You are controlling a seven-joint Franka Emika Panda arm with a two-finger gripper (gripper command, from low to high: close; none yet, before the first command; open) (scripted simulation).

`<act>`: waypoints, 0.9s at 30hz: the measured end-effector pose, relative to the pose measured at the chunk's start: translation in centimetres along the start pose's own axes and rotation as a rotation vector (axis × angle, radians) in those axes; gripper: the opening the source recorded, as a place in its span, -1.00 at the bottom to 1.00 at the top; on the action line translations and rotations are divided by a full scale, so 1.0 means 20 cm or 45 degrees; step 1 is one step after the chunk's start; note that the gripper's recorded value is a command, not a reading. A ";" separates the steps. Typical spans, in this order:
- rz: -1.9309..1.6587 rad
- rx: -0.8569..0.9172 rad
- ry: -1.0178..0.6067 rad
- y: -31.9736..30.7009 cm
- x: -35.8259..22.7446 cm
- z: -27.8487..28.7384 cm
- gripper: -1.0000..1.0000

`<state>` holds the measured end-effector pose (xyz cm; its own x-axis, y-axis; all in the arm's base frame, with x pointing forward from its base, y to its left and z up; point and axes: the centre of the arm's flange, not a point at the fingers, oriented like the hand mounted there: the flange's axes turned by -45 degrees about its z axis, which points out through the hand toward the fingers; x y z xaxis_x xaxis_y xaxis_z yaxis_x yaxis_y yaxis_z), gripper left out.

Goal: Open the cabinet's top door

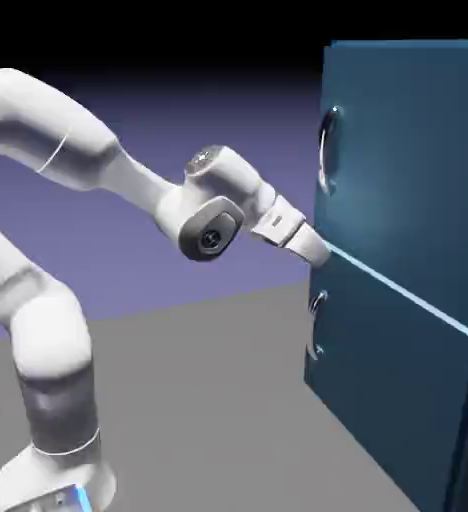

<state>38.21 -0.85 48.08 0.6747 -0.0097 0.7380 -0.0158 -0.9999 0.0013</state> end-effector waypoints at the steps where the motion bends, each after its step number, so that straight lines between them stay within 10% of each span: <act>1: 0.028 -0.009 0.016 0.02 0.02 -0.04 0.00; 27: 0.370 -0.037 0.539 -0.02 0.17 -0.79 0.00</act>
<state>28.94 -0.23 61.30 0.2818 -0.2751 0.9192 -0.1832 -0.9558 -0.2299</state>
